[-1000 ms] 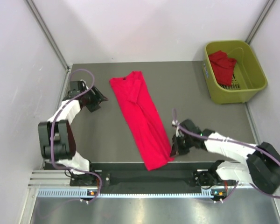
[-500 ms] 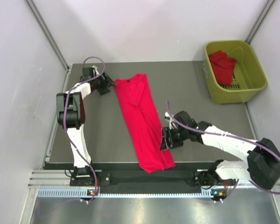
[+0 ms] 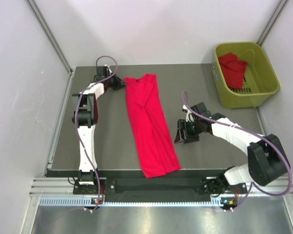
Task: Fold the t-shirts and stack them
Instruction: Fold the tshirt
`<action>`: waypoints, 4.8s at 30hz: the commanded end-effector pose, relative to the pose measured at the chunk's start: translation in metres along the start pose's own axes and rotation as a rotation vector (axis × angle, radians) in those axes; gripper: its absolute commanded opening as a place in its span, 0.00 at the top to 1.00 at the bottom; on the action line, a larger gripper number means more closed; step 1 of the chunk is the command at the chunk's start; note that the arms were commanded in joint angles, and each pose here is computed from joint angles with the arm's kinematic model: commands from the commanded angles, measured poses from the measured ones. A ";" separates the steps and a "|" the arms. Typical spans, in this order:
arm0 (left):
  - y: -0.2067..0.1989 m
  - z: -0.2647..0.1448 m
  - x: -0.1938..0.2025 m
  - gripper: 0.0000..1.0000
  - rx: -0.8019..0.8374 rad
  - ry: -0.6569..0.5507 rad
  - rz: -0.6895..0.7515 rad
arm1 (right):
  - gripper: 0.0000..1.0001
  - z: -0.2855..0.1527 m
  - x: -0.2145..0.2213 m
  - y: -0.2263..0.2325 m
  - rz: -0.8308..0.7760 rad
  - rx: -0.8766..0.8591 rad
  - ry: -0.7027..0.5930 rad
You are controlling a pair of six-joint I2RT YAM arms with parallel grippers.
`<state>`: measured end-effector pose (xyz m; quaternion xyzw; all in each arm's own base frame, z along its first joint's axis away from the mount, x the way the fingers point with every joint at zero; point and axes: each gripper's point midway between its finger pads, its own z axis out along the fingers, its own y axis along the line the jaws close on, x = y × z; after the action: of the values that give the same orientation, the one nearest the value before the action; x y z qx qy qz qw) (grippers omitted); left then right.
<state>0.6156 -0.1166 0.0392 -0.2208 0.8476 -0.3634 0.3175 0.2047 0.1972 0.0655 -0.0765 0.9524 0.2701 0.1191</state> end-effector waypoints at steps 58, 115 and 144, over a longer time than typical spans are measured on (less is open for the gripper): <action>-0.013 -0.372 0.250 0.57 -0.402 -0.020 0.147 | 0.97 0.085 0.069 0.223 -0.288 -0.404 0.164; 0.010 -0.315 0.361 0.35 -0.199 0.441 -0.057 | 0.58 0.008 0.028 0.063 -0.061 -0.281 0.042; 0.064 -0.301 0.403 0.64 -0.377 0.608 -0.104 | 0.65 0.046 0.071 0.027 0.042 -0.283 0.148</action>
<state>0.1171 -0.1924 0.0187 -0.2023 0.9262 -0.3173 -0.0254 0.1334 0.2342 0.0212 -0.0893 0.9200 0.3814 0.0163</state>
